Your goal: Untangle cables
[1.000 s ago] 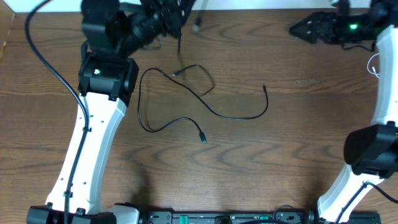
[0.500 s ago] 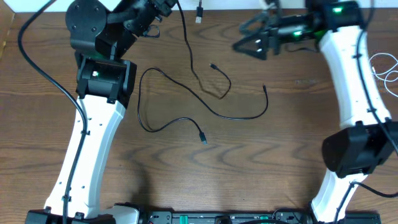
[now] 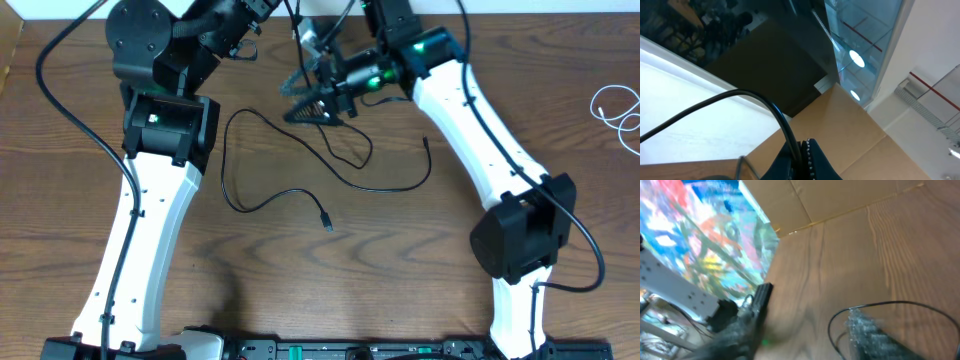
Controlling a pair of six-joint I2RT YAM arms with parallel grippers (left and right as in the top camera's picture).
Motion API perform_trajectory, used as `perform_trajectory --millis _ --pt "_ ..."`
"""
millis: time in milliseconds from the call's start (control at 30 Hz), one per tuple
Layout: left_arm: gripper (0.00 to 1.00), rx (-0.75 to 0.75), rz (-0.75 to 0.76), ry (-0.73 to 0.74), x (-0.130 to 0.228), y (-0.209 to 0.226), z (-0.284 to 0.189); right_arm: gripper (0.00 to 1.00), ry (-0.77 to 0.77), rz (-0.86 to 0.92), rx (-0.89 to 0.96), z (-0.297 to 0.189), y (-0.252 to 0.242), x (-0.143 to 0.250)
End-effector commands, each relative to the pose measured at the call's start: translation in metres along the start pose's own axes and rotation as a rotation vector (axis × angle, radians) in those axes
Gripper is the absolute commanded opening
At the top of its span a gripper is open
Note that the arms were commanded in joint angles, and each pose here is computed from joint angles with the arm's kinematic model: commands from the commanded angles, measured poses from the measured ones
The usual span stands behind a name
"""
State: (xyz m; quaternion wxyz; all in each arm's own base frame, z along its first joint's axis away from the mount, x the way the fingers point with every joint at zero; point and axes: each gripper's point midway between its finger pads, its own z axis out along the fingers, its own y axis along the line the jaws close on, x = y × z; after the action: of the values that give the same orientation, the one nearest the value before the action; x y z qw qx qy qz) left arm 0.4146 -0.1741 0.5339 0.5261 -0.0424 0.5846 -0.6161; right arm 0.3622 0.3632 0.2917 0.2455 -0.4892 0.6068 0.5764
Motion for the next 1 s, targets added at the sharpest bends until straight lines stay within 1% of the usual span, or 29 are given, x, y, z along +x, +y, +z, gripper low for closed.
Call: perform_trajectory --millis 0,33,67,133,167,200,233,267,333,367,467,600,633,700,767,833,967 --pt "0.08 0.019 0.007 -0.019 -0.008 -0.012 -0.004 0.18 -0.023 0.07 0.003 -0.012 -0.007 0.0" --pt "0.08 0.011 0.005 -0.019 -0.009 -0.01 -0.005 0.06 -0.028 0.079 0.017 -0.018 -0.009 -0.002" --pt "0.08 -0.006 -0.002 -0.02 -0.01 -0.005 -0.006 0.01 -0.032 0.108 0.049 -0.026 -0.014 -0.003" --pt "0.08 -0.055 -0.024 -0.016 -0.012 0.009 -0.009 0.01 -0.035 0.187 0.151 -0.045 -0.028 -0.003" --pt "0.08 -0.105 -0.051 -0.01 -0.012 0.022 -0.013 0.01 -0.04 0.237 0.242 -0.063 -0.038 -0.004" --pt "0.08 -0.145 -0.073 -0.003 -0.011 0.033 -0.016 0.01 -0.043 0.255 0.292 -0.074 -0.041 -0.004" --pt "0.11 -0.179 -0.081 0.004 -0.01 0.042 -0.018 0.01 -0.047 0.275 0.353 -0.087 -0.045 -0.005" --pt "0.13 -0.25 -0.08 0.028 -0.005 0.06 -0.024 0.01 -0.055 0.297 0.456 -0.11 -0.047 -0.008" --pt "0.17 -0.32 -0.064 0.065 0.003 0.078 -0.031 0.01 -0.059 0.294 0.57 -0.133 -0.043 -0.013" --pt "0.17 -0.348 -0.062 0.084 0.008 0.085 -0.034 0.01 -0.063 0.279 0.621 -0.143 -0.038 -0.018" --pt "0.29 -0.418 -0.047 0.141 0.022 0.101 -0.042 0.01 -0.122 0.205 0.683 -0.167 -0.008 -0.046" --pt "0.52 -0.498 -0.025 0.219 0.04 0.119 -0.054 0.01 -0.247 0.098 0.758 -0.202 0.042 -0.089" --pt "0.59 -0.514 -0.016 0.239 0.044 0.123 -0.058 0.01 -0.29 0.087 0.801 -0.215 0.054 -0.099" --pt "0.67 -0.541 0.01 0.278 0.051 0.129 -0.063 0.01 -0.367 0.078 0.892 -0.243 0.073 -0.112" --pt "0.72 -0.568 0.031 0.319 0.059 0.135 -0.07 0.01 -0.433 0.074 0.99 -0.27 0.09 -0.12" --pt "0.74 -0.59 0.05 0.357 0.066 0.14 -0.076 0.01 -0.482 0.072 1.079 -0.295 0.105 -0.121" --pt "0.74 -0.618 0.088 0.421 0.077 0.147 -0.086 0.01 -0.539 0.102 1.223 -0.339 0.129 -0.111"
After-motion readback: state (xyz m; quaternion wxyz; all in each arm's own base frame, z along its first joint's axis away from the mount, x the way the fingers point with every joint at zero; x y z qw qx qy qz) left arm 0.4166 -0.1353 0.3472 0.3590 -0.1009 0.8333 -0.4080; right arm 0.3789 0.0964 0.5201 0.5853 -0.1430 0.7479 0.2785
